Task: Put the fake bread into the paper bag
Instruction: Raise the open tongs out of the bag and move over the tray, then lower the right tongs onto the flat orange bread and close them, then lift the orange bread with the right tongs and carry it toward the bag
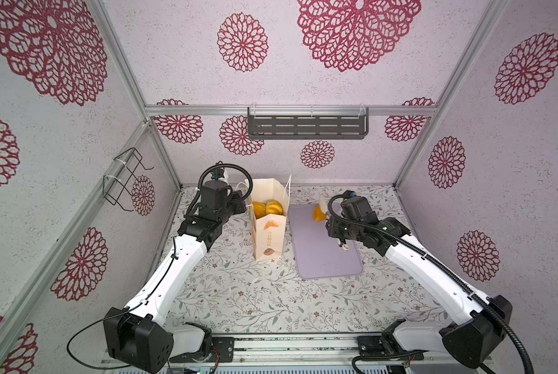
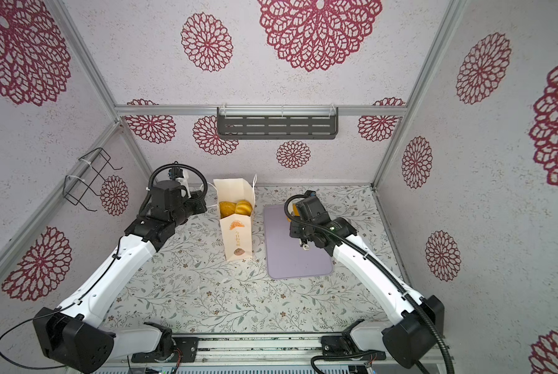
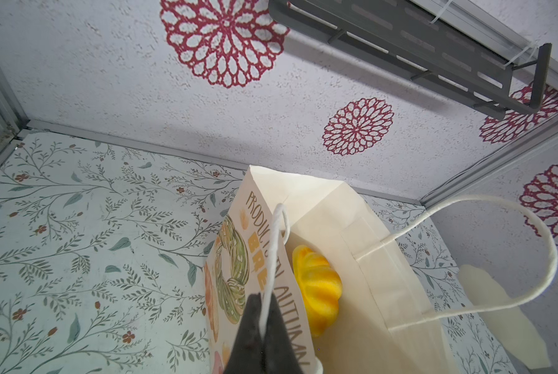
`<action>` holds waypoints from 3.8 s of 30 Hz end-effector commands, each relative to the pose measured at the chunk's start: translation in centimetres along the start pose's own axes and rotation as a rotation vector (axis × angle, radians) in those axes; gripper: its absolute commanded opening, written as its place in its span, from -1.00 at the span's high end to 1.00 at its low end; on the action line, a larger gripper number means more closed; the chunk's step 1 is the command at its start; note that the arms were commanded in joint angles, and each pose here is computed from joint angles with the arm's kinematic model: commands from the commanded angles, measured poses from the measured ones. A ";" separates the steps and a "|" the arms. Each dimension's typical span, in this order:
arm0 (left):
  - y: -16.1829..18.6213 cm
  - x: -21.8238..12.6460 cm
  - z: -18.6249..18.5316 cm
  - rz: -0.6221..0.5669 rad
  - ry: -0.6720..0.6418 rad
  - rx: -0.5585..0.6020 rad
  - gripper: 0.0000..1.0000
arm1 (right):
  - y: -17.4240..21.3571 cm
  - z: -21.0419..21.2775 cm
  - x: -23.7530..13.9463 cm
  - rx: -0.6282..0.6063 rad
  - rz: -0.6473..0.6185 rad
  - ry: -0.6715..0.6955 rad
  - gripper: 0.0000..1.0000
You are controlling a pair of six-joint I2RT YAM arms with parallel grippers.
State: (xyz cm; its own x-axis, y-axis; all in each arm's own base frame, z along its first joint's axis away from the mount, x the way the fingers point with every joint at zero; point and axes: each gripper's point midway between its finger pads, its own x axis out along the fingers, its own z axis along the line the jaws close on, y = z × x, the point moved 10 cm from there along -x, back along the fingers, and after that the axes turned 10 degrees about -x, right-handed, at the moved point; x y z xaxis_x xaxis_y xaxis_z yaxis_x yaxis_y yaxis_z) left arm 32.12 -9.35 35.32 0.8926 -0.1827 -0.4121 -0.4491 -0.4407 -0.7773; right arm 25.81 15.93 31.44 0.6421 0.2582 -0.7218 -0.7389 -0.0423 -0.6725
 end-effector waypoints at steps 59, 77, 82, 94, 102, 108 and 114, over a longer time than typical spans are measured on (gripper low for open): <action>-0.1 -0.3 -0.3 -0.013 0.006 0.016 1.00 | -1.4 -2.9 13.2 0.164 0.137 -0.100 0.04; -0.1 -0.1 -0.2 -0.009 0.000 0.018 1.00 | -1.9 -3.0 15.3 0.157 0.174 -0.075 0.15; 0.0 -0.1 -0.3 -0.009 0.002 0.019 1.00 | -1.8 -3.1 15.3 0.153 0.170 -0.063 0.34; 0.0 -0.1 -0.3 -0.006 0.007 0.014 1.00 | -1.3 -3.4 14.9 0.148 0.148 -0.045 0.80; 0.0 -0.1 -0.4 -0.005 0.012 0.010 1.00 | -0.4 -3.1 12.1 0.202 0.048 -0.086 0.90; -0.1 -0.3 -0.4 -0.009 0.023 0.005 1.00 | 0.2 -2.6 9.5 0.215 -0.015 -0.112 0.92; -0.1 -0.5 -0.4 -0.013 0.022 0.007 1.00 | 2.0 -2.1 7.3 0.264 -0.076 -0.136 0.95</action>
State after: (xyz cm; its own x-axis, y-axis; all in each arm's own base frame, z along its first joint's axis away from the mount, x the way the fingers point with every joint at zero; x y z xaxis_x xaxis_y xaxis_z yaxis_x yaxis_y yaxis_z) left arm 32.10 -9.43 35.33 0.8923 -0.1852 -0.4118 -0.4501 -0.4373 -0.7786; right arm 29.88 15.44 22.16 0.5855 0.3634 -0.7247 -0.8053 0.1582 -0.5713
